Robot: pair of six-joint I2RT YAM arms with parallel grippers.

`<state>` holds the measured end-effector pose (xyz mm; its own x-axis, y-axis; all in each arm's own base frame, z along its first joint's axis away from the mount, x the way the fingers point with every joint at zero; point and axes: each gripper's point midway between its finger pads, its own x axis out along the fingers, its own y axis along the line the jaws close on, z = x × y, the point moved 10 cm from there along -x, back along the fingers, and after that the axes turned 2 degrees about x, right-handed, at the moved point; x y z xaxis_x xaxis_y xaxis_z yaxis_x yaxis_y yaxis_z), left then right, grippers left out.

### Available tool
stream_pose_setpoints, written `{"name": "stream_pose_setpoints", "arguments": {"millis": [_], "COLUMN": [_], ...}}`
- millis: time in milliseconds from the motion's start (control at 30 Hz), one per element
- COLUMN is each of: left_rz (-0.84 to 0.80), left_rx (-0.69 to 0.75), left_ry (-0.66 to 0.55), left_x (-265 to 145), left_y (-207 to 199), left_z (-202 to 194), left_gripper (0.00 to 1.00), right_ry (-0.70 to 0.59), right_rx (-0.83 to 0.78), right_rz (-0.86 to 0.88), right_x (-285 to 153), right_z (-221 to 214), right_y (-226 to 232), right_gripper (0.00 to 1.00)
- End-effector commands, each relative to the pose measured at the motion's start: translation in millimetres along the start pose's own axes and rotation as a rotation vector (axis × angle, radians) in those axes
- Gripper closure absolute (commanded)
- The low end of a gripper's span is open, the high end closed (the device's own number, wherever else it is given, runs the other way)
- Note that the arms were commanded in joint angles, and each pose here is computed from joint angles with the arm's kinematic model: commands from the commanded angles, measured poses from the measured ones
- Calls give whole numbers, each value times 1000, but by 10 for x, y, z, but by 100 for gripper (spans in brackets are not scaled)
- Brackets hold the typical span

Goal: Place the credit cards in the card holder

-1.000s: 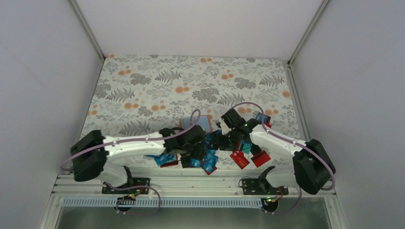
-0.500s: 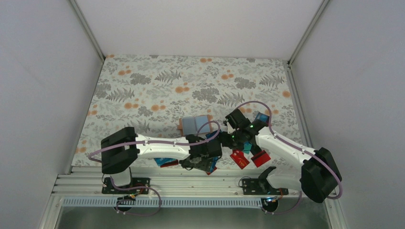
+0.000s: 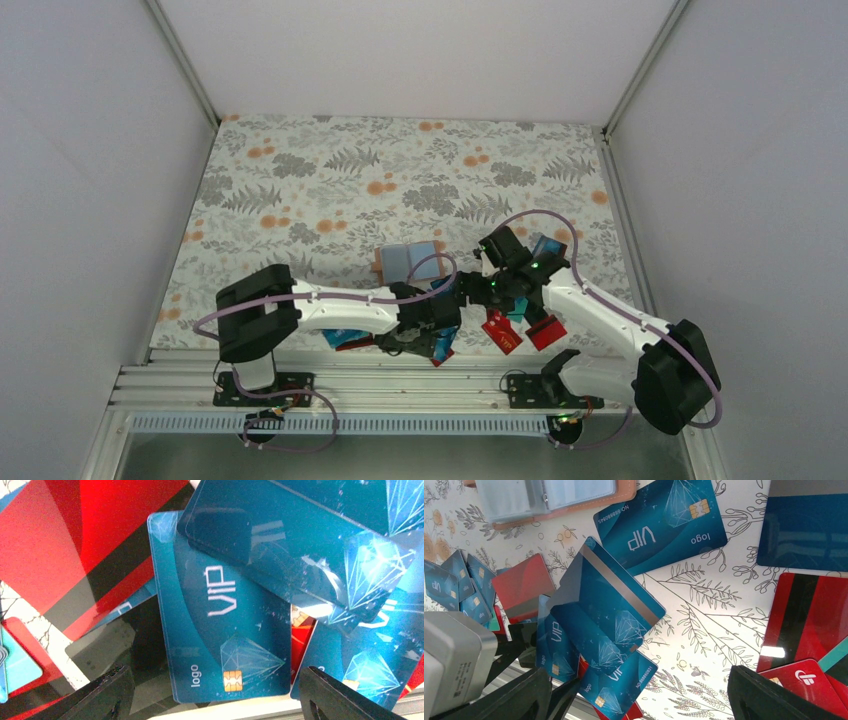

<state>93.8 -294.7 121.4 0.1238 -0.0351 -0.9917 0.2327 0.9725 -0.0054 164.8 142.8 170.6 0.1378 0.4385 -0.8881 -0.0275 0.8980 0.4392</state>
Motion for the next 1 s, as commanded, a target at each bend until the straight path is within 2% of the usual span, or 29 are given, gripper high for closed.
{"name": "stream_pose_setpoints", "arguments": {"millis": [0, 300, 467, 600, 767, 967], "left_rz": [-8, 7, 36, 46, 42, -28], "left_rx": [-1, 6, 13, 9, 3, -33], "left_ry": [-12, 27, 60, 66, 40, -33], "left_x": [66, 174, 276, 304, 240, -85], "left_y": [-11, -3, 44, 79, 72, 88], "left_z": [62, 72, 19, 5, 35, 104], "left_gripper": [19, 22, 30, 43, 51, 51], "right_ry": [-8, -12, -14, -16, -18, -32], "right_rx": [-3, -5, -1, 0, 2, -7], "right_rz": [-12, -16, -13, -13, -9, 37], "right_x": [-12, -6, -8, -21, -24, -102], "right_z": [-20, -3, 4, 9, 18, 71], "right_y": [-54, -74, -87, -89, -87, -13], "right_gripper": [11, 11, 11, 11, 11, 11]}}
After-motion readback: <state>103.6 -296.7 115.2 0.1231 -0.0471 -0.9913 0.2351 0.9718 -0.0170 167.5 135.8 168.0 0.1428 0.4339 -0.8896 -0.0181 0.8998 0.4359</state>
